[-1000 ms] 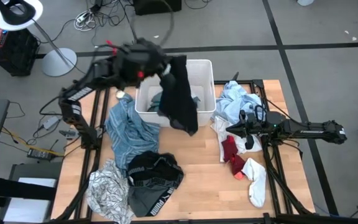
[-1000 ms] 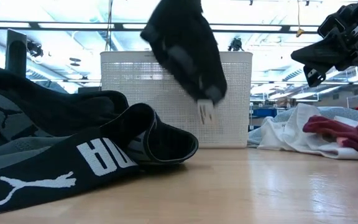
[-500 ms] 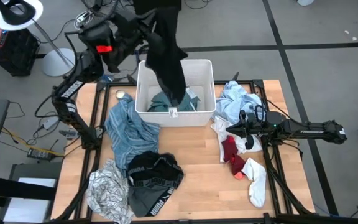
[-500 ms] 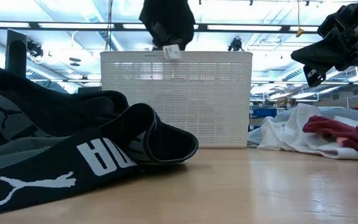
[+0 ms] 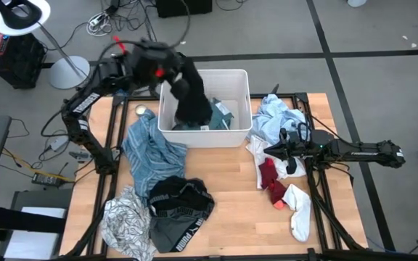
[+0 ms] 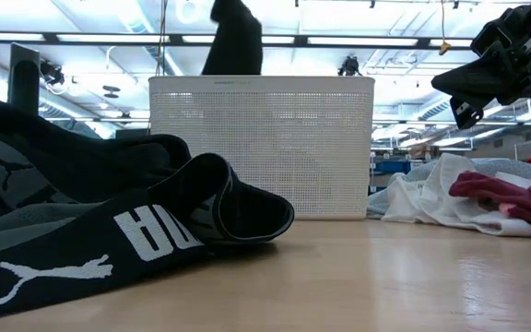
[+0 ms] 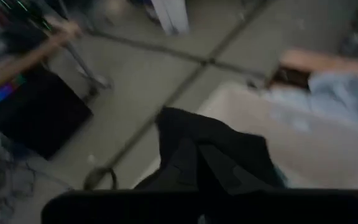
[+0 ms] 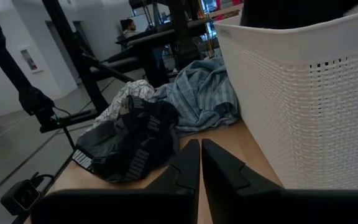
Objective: Sort clothes
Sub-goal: Put the right black boxers into the laundry bin, then put the top red sock into the laundry bin
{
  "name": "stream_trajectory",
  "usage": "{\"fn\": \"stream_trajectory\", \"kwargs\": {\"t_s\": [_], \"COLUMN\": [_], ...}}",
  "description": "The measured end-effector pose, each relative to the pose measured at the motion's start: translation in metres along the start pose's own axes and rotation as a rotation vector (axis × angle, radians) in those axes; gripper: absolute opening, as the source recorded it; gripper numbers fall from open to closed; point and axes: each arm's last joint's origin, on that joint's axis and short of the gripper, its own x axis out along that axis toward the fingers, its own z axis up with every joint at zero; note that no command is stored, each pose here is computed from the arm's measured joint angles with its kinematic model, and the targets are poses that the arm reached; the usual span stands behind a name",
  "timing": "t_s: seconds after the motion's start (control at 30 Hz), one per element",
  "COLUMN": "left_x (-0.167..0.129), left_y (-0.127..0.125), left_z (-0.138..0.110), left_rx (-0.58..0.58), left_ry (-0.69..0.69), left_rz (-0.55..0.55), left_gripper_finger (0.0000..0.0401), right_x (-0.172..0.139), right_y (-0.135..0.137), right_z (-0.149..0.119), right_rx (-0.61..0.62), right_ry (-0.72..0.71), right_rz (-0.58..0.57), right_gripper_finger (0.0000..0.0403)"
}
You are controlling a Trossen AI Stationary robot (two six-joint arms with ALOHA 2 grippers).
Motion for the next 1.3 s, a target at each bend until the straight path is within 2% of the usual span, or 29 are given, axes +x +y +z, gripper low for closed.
{"fn": "stream_trajectory", "kwargs": {"t_s": [0.1,0.27,0.47,0.77,0.87,1.1,1.3], "left_x": [0.011,0.026,0.043,0.066,0.077,0.093,0.088], "left_y": [-0.008,-0.018,-0.029,-0.041,-0.045,-0.044,-0.039], "left_z": [-0.016,-0.036,-0.083,-0.149,-0.165,-0.188,-0.175], "left_rx": [0.016,-0.014,-0.029,-0.074,-0.099,-0.113,-0.171], "left_ry": [0.078,0.014,0.013,-0.063,-0.02,0.052,0.022], "left_rz": [-0.066,-0.151,-0.211,-0.216,-0.209,-0.217,-0.25], "left_gripper_finger": [0.0,0.0,0.0,0.0004,0.0015,0.0076,0.0116], "right_x": [0.0,0.0,0.0,0.0,0.0,0.0,0.0], "right_y": [0.0,0.0,0.0,0.0,0.0,0.0,0.0], "right_z": [0.0,0.0,0.0,0.001,0.0,0.001,0.001], "right_rx": [0.0,0.0,0.0,-0.001,-0.001,-0.001,-0.001], "right_ry": [0.0,0.0,-0.003,-0.005,-0.005,-0.007,-0.007], "right_rz": [0.0,0.0,0.001,0.001,0.002,0.002,0.002], "right_gripper_finger": [0.002,0.002,0.002,0.002,0.002,0.002,0.002]}}
